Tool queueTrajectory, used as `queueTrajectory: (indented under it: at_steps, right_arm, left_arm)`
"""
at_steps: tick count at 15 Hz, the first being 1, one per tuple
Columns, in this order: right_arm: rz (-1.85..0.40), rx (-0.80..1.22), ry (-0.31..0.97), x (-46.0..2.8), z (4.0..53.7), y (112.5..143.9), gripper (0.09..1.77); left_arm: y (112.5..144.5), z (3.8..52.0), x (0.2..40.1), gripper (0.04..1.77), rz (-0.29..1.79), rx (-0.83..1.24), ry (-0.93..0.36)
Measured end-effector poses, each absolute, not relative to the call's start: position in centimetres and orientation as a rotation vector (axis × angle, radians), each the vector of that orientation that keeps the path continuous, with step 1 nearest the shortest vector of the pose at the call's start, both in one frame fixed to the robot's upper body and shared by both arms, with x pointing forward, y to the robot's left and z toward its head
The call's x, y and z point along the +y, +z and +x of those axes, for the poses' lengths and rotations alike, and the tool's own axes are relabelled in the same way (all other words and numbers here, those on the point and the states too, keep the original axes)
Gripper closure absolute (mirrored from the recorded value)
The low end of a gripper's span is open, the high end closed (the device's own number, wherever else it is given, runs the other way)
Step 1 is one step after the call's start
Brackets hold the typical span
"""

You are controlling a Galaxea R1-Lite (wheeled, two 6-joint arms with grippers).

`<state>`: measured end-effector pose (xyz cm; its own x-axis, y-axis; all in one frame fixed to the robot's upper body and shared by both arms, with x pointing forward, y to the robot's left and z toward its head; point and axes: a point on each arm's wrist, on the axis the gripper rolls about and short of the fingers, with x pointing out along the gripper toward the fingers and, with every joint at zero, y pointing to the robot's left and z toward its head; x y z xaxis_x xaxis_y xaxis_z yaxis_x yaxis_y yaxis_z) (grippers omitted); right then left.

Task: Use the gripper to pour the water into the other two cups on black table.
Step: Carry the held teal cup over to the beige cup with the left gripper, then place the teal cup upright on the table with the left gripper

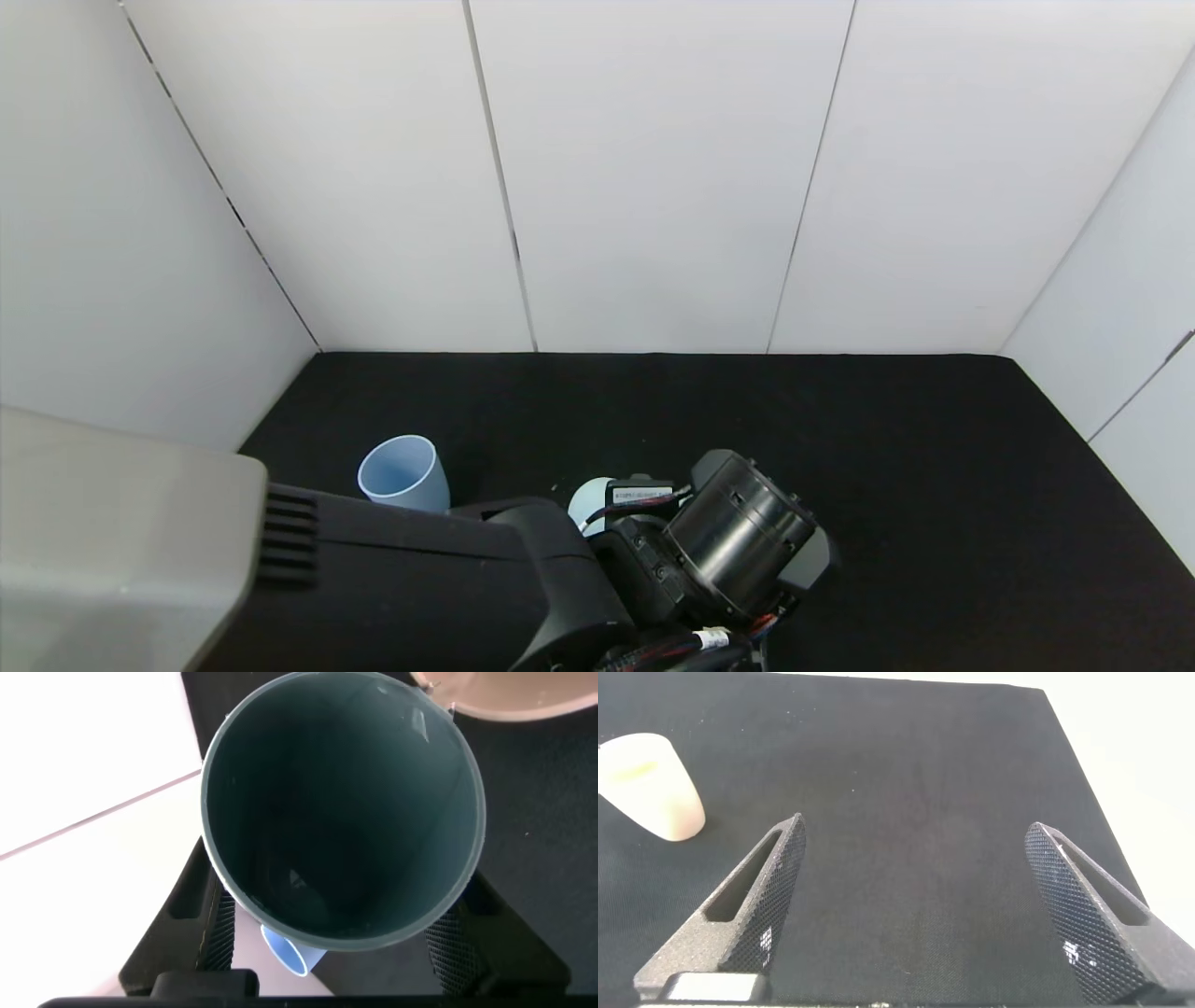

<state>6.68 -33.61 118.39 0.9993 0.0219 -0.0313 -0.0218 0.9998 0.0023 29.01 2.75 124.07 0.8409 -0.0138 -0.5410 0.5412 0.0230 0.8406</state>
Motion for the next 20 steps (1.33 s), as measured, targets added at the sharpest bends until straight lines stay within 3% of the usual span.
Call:
queueTrajectory:
  at_steps: [11,20]
  right_arm:
    - [0.002,0.031,0.022,-33.6,6.7,118.4,0.15]
    - [0.002,0.032,0.022,-33.6,6.7,118.4,0.15]
  left_arm:
    - [126.7,29.1,4.5,0.67,1.22,0.457,-0.476]
    - [130.6,30.1,13.2,0.67,0.82,0.534,-0.462]
